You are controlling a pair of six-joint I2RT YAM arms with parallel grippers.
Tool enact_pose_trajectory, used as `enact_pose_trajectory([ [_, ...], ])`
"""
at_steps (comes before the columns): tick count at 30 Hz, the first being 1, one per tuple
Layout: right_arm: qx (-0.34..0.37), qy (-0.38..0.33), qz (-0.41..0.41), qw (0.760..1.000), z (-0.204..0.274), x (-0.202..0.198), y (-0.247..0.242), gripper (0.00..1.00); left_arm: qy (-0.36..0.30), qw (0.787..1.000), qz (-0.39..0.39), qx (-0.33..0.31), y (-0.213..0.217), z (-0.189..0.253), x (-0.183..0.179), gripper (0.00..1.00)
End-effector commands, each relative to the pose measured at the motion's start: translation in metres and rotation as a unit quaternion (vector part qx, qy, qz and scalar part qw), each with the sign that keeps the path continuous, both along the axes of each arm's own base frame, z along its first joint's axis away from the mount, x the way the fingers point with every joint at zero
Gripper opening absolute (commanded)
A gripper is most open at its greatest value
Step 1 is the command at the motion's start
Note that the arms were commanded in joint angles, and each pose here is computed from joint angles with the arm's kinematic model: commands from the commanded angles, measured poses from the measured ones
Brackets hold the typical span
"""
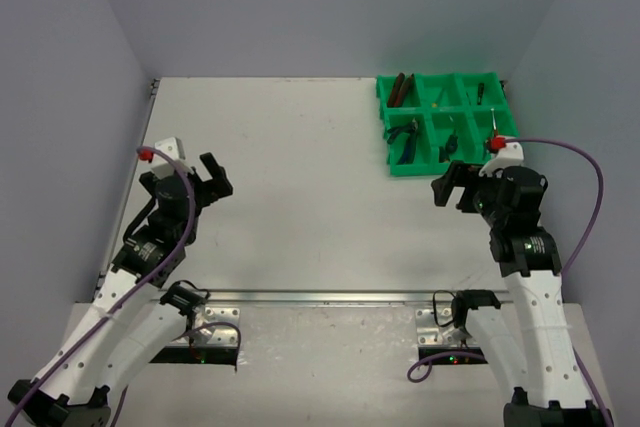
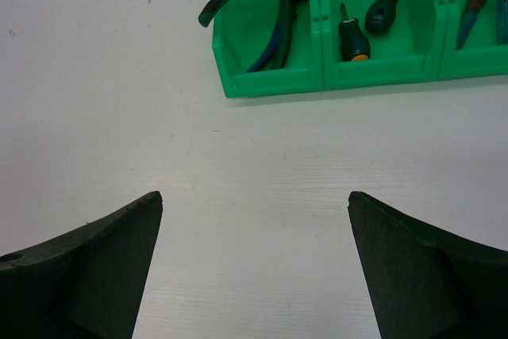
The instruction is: Sort the tools into containers
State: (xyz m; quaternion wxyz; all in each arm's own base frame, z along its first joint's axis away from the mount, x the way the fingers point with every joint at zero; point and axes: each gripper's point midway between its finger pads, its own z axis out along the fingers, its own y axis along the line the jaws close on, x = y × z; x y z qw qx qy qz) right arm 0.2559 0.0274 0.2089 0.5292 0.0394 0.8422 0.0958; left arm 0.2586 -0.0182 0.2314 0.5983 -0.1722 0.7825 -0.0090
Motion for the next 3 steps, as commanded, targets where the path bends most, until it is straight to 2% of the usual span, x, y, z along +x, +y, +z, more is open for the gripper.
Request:
enact_pose_trajectory([
  [1, 0.009, -0.027, 0.002, 1.000, 0.0118, 0.0071, 0.0023, 0.99, -0.024, 1.000, -0.006, -0.007, -0.0030, 0.0114, 0.0052, 1.00],
  [3, 0.010, -0.026, 0.001, 1.000, 0.0109, 0.0079, 0.0022, 0.99, -0.023, 1.000, -0.011, -0.007, -0.0046, 0.0104, 0.0056, 1.00],
])
